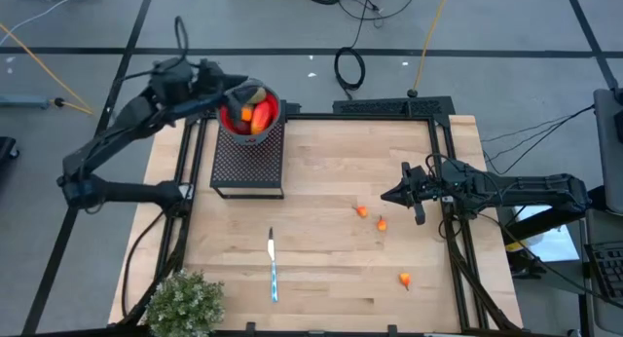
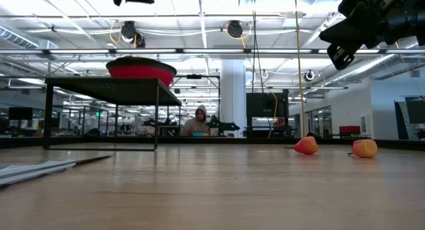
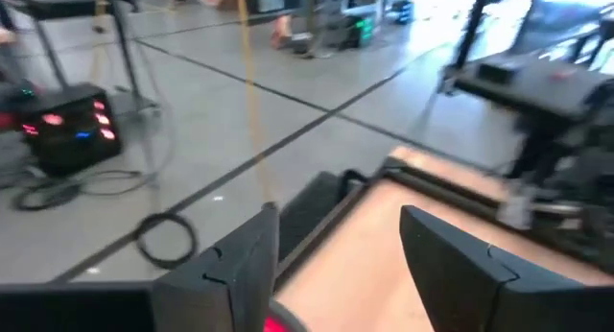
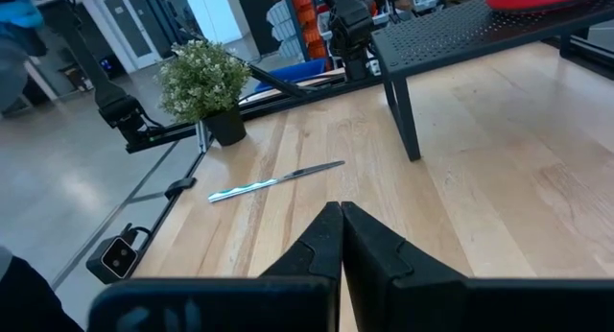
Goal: Pick & Place Fruit
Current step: Put the peach into the red strainer bowl on the shelf
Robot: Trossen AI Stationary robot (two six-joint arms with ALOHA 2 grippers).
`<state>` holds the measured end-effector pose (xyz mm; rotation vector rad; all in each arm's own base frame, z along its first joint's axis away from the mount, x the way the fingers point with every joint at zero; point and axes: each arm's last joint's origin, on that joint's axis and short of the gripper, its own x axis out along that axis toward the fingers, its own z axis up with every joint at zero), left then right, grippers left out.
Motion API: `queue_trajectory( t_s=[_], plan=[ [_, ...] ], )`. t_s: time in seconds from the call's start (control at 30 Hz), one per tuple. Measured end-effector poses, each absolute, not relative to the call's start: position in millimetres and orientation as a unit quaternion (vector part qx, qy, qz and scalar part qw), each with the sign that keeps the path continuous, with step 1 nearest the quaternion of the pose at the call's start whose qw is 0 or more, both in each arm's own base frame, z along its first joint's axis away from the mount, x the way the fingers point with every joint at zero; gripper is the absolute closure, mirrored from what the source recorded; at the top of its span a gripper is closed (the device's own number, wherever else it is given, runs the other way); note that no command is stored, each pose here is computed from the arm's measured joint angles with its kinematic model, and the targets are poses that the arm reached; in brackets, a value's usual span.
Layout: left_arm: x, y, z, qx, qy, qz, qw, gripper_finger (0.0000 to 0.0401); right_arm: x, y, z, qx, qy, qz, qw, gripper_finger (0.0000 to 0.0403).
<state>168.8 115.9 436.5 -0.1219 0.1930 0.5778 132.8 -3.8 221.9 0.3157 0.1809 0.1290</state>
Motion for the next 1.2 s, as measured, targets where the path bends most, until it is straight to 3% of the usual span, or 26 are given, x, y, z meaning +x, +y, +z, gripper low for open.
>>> queue_trajectory(
  t_s=[0.27, 0.63, 0.8, 1.1, 1.2],
  plan=[
    [149, 81, 439, -0.113, 0.108, 0.240, 0.958, 0.0228, 133, -4, 222, 0.156, 0.087, 0.065, 0.982, 0.0403],
    [148, 47, 432, -0.102, 0.152, 0.166, 0.969, 0.0295, 133, -4, 223, 0.158, 0.087, 0.067, 0.981, 0.0403],
    [156, 36, 419, -0.107, 0.172, 0.132, 0.970, 0.0329, 133, -4, 223, 0.153, 0.087, 0.067, 0.982, 0.0403],
    [170, 18, 386, -0.110, 0.128, 0.071, 0.983, 0.0393, 137, 1, 220, 0.143, 0.103, 0.082, 0.981, 0.0403],
    [169, 12, 375, -0.124, 0.112, 0.056, 0.984, 0.0397, 142, 3, 222, 0.126, 0.125, 0.078, 0.981, 0.0403]
  ],
)
